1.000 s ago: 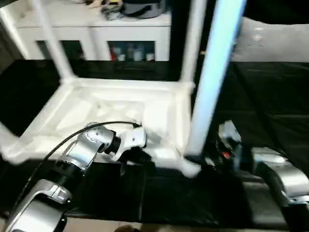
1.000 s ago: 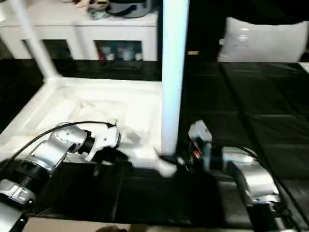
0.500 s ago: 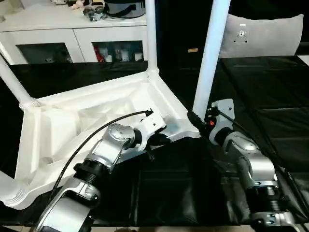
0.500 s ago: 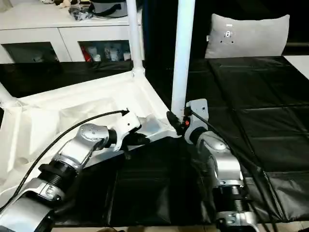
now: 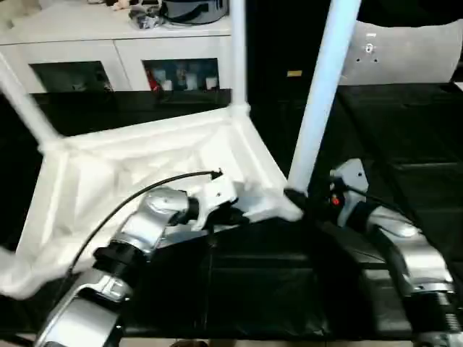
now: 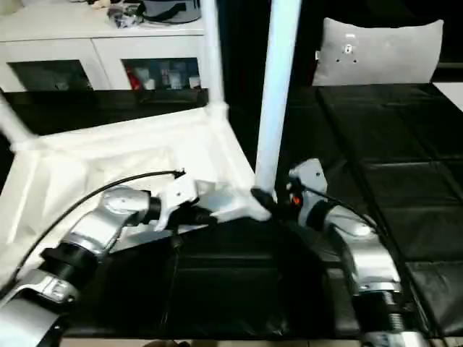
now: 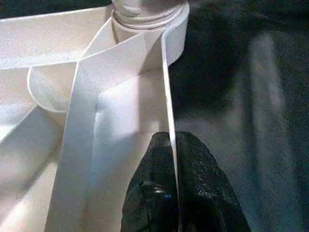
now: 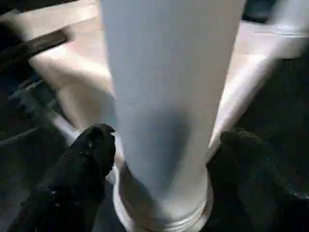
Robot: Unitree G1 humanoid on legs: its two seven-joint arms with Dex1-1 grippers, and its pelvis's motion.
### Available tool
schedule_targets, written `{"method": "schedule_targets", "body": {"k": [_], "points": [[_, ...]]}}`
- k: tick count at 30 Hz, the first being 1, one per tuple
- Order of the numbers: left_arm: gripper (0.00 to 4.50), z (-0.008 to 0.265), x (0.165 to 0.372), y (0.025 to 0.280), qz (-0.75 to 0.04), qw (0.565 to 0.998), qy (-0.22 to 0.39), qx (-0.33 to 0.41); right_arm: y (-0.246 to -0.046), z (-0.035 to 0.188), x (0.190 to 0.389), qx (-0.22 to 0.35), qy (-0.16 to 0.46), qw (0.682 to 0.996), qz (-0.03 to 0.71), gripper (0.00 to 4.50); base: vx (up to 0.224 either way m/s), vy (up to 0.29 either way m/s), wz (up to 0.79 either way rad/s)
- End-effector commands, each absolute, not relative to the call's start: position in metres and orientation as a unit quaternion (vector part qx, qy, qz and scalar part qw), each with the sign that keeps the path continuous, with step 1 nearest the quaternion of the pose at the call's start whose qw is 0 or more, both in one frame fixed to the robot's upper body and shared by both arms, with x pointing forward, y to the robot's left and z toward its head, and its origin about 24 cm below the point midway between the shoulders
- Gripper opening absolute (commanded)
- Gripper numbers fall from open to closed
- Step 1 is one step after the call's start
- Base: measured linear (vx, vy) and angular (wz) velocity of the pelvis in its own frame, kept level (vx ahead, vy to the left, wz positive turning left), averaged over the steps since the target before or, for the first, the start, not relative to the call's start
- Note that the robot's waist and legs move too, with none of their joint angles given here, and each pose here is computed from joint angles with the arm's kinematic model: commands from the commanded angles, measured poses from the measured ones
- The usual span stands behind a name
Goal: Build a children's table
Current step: Rotate leg to tighten
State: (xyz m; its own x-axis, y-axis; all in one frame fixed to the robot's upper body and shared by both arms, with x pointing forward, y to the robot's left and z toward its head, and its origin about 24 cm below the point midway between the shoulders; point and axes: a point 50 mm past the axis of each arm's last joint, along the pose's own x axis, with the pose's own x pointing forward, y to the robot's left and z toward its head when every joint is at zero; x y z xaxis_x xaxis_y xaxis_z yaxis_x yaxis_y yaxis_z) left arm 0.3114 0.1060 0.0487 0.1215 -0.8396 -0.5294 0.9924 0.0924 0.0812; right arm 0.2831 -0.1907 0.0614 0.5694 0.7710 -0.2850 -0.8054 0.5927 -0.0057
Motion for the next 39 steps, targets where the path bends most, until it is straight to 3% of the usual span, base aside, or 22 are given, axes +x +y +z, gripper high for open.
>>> {"method": "schedule_targets", "body": {"k": [1,7,9,11,13,14,20,27,30,32,33,35,37,38,39], "points": [[0.0,0.047,0.306,0.105,-0.671,0.68,0.179,0.234,-0.186,0.067,0.279,-0.077,0.115,0.858,0.495,3.83,0.0,0.0,0.0],[0.0,0.05,0.296,0.111,-0.737,0.602,0.179,0.25,-0.192,0.072,0.271,-0.067,0.127,0.797,0.587,3.51,0.0,0.0,0.0],[0.0,0.05,0.295,0.111,-0.743,0.593,0.182,0.252,-0.192,0.072,0.27,-0.065,0.13,0.789,0.597,3.26,0.0,0.0,0.0],[0.0,0.051,0.293,0.113,-0.757,0.57,0.186,0.259,-0.189,0.073,0.265,-0.047,0.141,0.756,0.638,3.09,0.0,0.0,0.0],[0.0,0.051,0.293,0.114,-0.76,0.566,0.187,0.26,-0.189,0.073,0.264,-0.045,0.143,0.748,0.646,2.95,0.0,0.0,0.0],[0.0,0.051,0.292,0.114,-0.764,0.559,0.189,0.261,-0.188,0.072,0.26,-0.039,0.155,0.73,0.665,2.71,0.0,0.0,0.0],[0.0,0.052,0.291,0.116,-0.772,0.547,0.196,0.257,-0.187,0.069,0.253,-0.026,0.178,0.705,0.686,2.22,0.0,0.0,0.0],[0.0,0.05,0.29,0.116,-0.772,0.553,0.2,0.24,-0.179,0.071,0.25,0.016,0.167,0.703,0.691,2.08,0.0,0.0,0.0],[0.0,0.05,0.291,0.113,-0.76,0.578,0.2,0.218,-0.172,0.07,0.252,0.024,0.159,0.729,0.665,2.07,0.0,0.0,0.0],[0.0,0.05,0.295,0.109,-0.733,0.616,0.206,0.201,-0.168,0.063,0.266,0.014,0.161,0.793,0.587,2.07,0.0,0.0,0.0],[0.0,0.05,0.295,0.108,-0.728,0.623,0.207,0.198,-0.167,0.062,0.269,0.012,0.161,0.804,0.572,2.07,0.0,0.0,0.0],[0.0,0.049,0.3,0.103,-0.697,0.661,0.215,0.174,-0.162,0.058,0.284,0.019,0.16,0.856,0.491,2.06,0.0,0.0,0.0],[0.0,0.05,0.301,0.101,-0.688,0.672,0.216,0.168,-0.161,0.058,0.287,0.023,0.16,0.869,0.468,2.05,0.0,0.0,0.0],[0.0,0.05,0.308,0.092,-0.654,0.709,0.215,0.153,-0.156,0.055,0.301,0.023,0.164,0.908,0.386,2.04,0.0,0.0,0.0],[0.0,0.05,0.308,0.092,-0.654,0.709,0.215,0.153,-0.156,0.055,0.301,0.023,0.164,0.908,0.386,2.04,0.0,0.0,0.0]]}}
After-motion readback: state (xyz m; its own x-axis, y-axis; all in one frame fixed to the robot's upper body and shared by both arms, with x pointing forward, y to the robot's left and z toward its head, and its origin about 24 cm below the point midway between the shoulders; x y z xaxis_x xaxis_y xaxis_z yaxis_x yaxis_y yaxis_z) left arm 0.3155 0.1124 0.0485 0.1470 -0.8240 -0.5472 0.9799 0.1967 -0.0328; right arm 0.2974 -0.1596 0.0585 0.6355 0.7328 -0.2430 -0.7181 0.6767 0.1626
